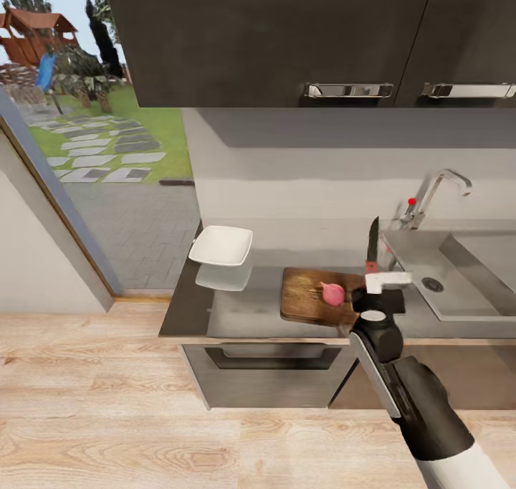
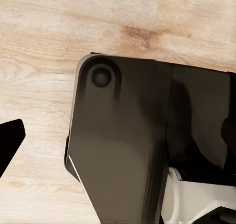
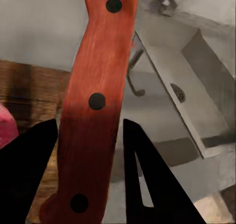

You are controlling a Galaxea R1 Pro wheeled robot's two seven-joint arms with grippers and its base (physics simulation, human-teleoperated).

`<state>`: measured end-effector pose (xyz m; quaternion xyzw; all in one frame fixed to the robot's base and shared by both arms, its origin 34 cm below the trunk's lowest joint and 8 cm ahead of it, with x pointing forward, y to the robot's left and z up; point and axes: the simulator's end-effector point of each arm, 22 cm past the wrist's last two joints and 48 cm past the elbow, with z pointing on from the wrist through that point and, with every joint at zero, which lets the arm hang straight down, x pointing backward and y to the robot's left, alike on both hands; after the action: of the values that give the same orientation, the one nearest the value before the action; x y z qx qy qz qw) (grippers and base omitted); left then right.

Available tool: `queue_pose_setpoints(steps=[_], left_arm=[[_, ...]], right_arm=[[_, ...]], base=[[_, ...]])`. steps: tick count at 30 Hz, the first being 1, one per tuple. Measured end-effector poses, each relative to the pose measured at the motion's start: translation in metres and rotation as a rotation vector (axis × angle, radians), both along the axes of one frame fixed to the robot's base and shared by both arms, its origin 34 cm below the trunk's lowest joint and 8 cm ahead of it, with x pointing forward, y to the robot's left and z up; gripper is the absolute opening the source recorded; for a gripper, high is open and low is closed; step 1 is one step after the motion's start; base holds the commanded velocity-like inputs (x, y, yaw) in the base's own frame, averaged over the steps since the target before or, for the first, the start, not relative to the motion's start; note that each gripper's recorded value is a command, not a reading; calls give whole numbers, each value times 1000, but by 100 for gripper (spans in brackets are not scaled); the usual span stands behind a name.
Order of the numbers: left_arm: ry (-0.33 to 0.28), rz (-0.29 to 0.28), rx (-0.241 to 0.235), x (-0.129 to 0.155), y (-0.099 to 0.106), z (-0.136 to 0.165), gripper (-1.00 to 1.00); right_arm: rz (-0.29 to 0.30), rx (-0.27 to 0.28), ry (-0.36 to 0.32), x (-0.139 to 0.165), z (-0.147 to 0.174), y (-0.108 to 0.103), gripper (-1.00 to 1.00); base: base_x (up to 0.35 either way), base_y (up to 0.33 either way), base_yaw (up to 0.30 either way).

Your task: In the kitchen, take the Vidalia onion out of the sink, dice it on the chopping board with the paring knife, put the diced onion into the bowl on the countertop, then place both the paring knife and the chopping board into the sink.

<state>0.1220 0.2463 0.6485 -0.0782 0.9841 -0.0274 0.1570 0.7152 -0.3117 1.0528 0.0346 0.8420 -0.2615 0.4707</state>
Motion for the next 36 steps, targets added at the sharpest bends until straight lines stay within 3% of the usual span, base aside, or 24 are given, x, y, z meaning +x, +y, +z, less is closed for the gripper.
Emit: queue_pose_setpoints(steps=[1, 2, 6, 10, 14, 26, 29, 31, 36], left_arm=[[7, 2, 0, -3, 0, 0, 100], [10, 2, 0, -4, 0, 0, 100], [12, 3, 0, -6, 0, 0, 100], [13, 3, 0, -6, 0, 0, 100], [13, 3, 0, -6, 0, 0, 100], [14, 3, -1, -6, -1, -1, 100], [14, 4, -1, -6, -1, -1, 100], [14, 4, 0, -6, 0, -1, 100], [15, 4, 1, -6, 0, -1, 100]], right_arm=[[21, -162, -2, -2, 16, 6, -100], [28, -210, 4, -4, 19, 9, -100], [35, -286, 26, -7, 23, 12, -100], [48, -302, 33, -8, 22, 16, -100], [155, -342, 34, -9, 16, 56, -100], [208, -362, 43, -12, 9, 75, -100], [258, -376, 42, -15, 6, 94, -100], [326, -392, 41, -21, 0, 120, -100], [354, -414, 60, -24, -10, 129, -100]], base=[[0, 0, 0], [0, 0, 0], [0, 0, 0], [0, 0, 0], [5, -78, 0], [72, -286, 0], [82, -308, 0], [69, -226, 0], [16, -51, 0]])
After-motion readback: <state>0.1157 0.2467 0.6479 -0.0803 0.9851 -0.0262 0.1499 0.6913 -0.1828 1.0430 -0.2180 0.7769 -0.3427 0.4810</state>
